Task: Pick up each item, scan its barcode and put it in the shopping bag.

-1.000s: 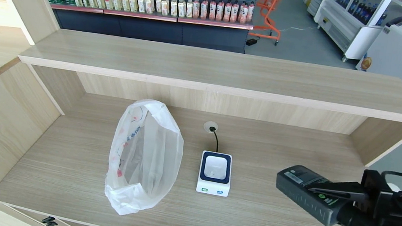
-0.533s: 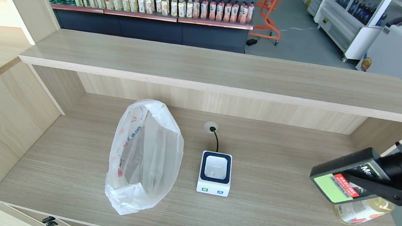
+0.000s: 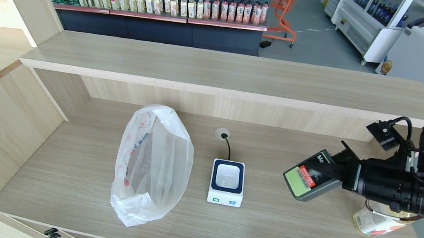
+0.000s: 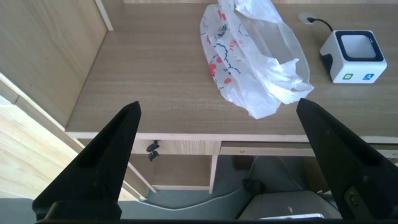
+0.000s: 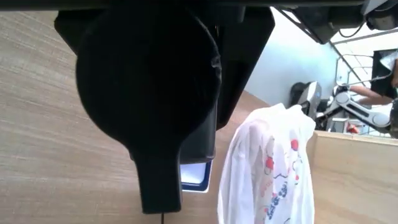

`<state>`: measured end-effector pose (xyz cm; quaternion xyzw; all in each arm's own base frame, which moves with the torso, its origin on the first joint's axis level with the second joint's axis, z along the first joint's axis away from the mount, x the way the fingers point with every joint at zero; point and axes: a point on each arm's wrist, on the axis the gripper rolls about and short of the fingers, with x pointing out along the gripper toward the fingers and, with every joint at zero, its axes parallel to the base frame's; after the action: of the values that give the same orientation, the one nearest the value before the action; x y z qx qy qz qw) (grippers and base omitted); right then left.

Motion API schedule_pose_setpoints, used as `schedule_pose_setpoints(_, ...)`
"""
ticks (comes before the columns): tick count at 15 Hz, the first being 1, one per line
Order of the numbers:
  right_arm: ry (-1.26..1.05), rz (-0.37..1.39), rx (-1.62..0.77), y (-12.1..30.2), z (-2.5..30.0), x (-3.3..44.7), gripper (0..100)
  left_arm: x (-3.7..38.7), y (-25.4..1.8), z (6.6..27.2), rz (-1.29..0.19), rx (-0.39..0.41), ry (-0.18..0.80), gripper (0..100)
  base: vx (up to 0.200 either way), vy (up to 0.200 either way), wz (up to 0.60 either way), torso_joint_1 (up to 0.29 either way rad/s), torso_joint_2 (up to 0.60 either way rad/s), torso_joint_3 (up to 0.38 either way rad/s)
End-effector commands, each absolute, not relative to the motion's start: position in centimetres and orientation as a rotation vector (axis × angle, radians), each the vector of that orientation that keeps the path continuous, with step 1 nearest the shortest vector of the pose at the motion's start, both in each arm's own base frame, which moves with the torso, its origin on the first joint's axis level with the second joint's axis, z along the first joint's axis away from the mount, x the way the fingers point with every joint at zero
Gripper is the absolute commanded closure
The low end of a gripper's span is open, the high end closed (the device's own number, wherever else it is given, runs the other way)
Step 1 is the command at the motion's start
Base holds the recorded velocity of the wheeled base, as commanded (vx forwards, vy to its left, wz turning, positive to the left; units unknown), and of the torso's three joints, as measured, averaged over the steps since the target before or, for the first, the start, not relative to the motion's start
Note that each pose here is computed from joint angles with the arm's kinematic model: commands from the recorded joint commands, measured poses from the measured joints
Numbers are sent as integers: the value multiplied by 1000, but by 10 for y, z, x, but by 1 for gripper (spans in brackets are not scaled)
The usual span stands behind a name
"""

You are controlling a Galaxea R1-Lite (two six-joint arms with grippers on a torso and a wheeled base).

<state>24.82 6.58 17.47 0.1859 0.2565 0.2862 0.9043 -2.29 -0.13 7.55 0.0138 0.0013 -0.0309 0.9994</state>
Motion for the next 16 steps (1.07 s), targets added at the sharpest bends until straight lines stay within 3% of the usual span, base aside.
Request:
schedule_pose_setpoints(1, 646, 590, 406, 99, 138, 269, 100, -23, -1, 75, -60, 28, 2, 0, 0, 0, 0, 0, 0, 0)
schedule_pose_setpoints(16, 678, 643, 346, 162, 102, 317, 100, -23, -1, 75, -61, 28, 2, 0, 0, 0, 0, 0, 0, 0)
